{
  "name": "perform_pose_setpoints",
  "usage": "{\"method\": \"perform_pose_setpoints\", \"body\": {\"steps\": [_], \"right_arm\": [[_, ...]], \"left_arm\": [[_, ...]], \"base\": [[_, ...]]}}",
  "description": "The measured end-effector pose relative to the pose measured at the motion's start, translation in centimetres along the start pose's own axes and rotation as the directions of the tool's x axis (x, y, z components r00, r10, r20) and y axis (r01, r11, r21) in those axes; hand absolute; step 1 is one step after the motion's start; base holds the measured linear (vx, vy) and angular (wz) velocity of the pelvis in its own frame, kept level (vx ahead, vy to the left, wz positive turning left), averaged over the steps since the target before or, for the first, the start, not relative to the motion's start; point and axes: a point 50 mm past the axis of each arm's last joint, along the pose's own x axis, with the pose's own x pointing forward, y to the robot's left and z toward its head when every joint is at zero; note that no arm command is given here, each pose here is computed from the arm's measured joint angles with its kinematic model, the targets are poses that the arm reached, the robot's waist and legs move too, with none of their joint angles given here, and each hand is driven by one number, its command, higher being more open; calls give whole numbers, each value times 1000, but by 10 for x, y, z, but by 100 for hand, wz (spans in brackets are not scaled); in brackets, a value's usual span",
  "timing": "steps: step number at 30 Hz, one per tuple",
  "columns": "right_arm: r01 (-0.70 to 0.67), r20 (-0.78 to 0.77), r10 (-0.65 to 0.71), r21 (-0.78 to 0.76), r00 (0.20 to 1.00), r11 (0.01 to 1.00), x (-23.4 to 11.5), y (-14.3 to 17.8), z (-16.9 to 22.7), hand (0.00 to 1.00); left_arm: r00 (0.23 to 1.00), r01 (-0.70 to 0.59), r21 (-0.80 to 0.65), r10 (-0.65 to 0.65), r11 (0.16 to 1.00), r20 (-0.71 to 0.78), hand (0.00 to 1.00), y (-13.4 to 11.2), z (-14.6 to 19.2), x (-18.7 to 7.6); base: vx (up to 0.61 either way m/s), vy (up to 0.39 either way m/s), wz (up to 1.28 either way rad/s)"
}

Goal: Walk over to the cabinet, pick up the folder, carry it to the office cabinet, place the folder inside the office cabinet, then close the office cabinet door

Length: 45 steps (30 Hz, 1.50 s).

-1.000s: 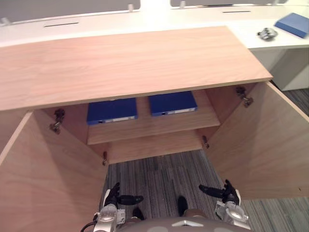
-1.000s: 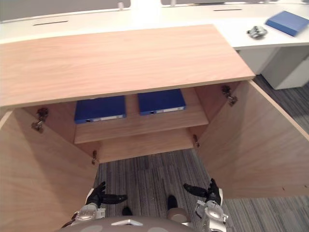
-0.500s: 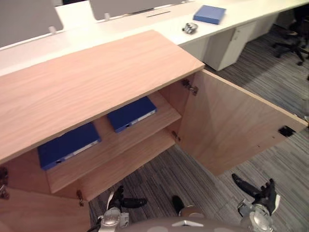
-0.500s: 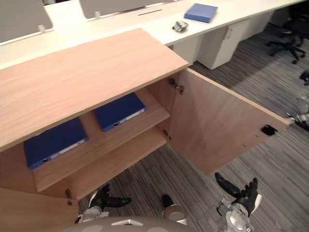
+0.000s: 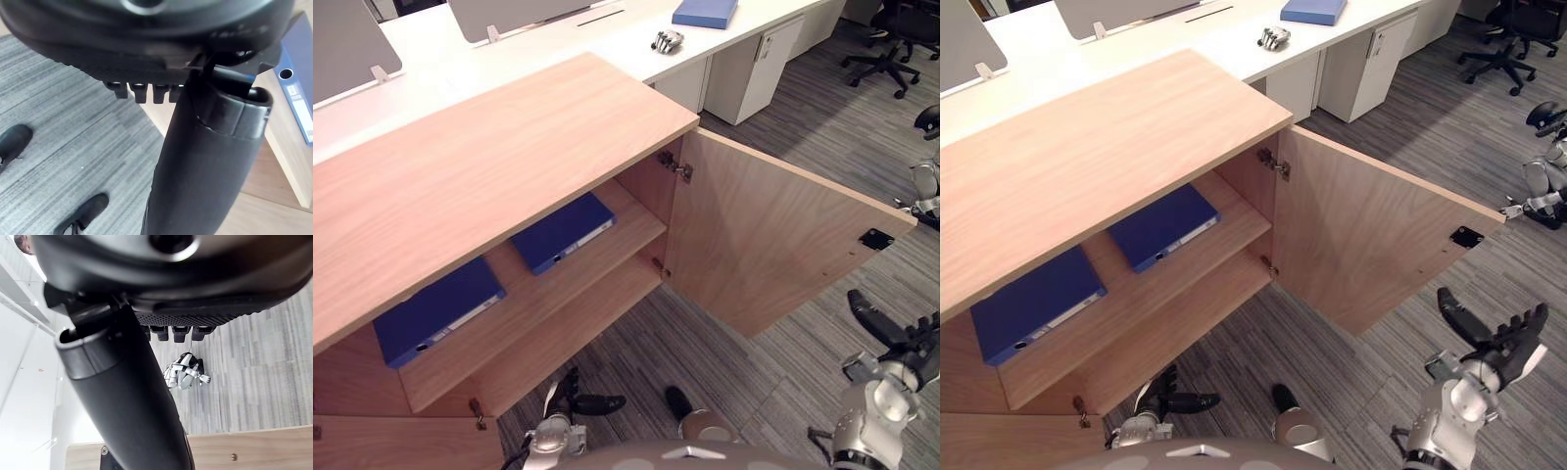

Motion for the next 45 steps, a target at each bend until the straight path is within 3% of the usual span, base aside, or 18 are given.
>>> {"method": "perform_pose_setpoints", "body": {"steps": [14,24,33,45], "right_arm": [[-88,14,89,-72,996,994,40,-3,18,100],[-207,-15,207,-141,978,968,52,25,18,100],[-341,-48,339,-179,940,923,47,56,13,100],[-400,-62,396,-208,916,892,36,61,8,100]], "left_arm": [[999,21,111,-18,994,-27,100,15,-12,-2],[998,53,143,-49,988,-28,100,12,-12,-3],[999,41,155,-38,987,-21,100,18,-10,-2],[999,30,181,-33,983,14,100,22,3,3]], "base": [[7,-11,14],[0,0,4],[-18,-15,-10],[10,-3,-3]]}}
